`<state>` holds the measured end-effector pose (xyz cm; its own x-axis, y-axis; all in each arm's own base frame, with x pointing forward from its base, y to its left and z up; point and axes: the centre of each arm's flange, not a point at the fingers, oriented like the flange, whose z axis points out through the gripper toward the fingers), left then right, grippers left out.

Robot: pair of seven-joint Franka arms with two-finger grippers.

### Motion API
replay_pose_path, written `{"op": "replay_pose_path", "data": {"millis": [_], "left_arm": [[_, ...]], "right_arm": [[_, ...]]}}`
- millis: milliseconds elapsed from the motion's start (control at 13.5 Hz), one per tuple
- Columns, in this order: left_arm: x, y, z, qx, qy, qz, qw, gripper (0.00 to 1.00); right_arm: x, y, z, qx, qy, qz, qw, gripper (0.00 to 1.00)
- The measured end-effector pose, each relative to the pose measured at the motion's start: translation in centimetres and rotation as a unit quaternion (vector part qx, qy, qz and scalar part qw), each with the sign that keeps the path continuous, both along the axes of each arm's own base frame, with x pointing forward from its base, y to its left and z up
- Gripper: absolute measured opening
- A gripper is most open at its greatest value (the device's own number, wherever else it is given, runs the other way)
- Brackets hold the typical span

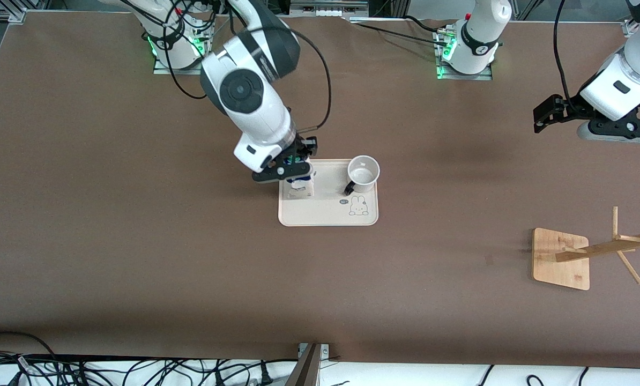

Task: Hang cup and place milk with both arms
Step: 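Lift the milk carton with the right gripper and carry it off the tray, then lower the carton onto the table while the left gripper reaches the mug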

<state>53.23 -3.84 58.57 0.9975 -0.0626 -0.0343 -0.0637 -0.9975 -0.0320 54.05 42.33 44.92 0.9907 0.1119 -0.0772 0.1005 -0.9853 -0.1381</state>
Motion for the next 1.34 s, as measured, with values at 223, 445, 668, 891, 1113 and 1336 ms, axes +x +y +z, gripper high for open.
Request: {"op": "replay_pose_path", "data": {"millis": [223, 445, 668, 891, 1113, 1336], "left_arm": [[0.0, 0.0, 0.0, 0.0, 0.0, 0.0, 1.0, 1.0], [0.0, 0.0, 0.0, 0.0, 0.0, 0.0, 1.0, 1.0], [0.0, -0.2, 0.1, 0.0, -0.001, -0.002, 1.0, 1.0], [0.0, -0.3, 0.1, 0.0, -0.001, -0.003, 1.0, 1.0], [0.0, -0.3, 0.1, 0.0, 0.0, -0.003, 1.0, 1.0], [-0.1, -0.3, 0.0, 0.001, 0.005, -0.003, 1.0, 1.0]], "right_arm": [[2.2, -7.8, 6.6, -0.021, -0.015, -0.049, 0.998, 0.35], [4.7, -17.5, 9.2, -0.045, -0.006, -0.062, 0.997, 0.35], [6.6, -24.3, 9.3, -0.055, 0.0, -0.049, 0.997, 0.35], [7.0, -28.4, 8.9, -0.054, 0.024, -0.073, 0.996, 0.35], [7.7, -32.8, 8.1, -0.051, 0.037, -0.078, 0.995, 0.35], [7.9, -37.0, 7.0, -0.051, 0.062, -0.088, 0.993, 0.35]]}}
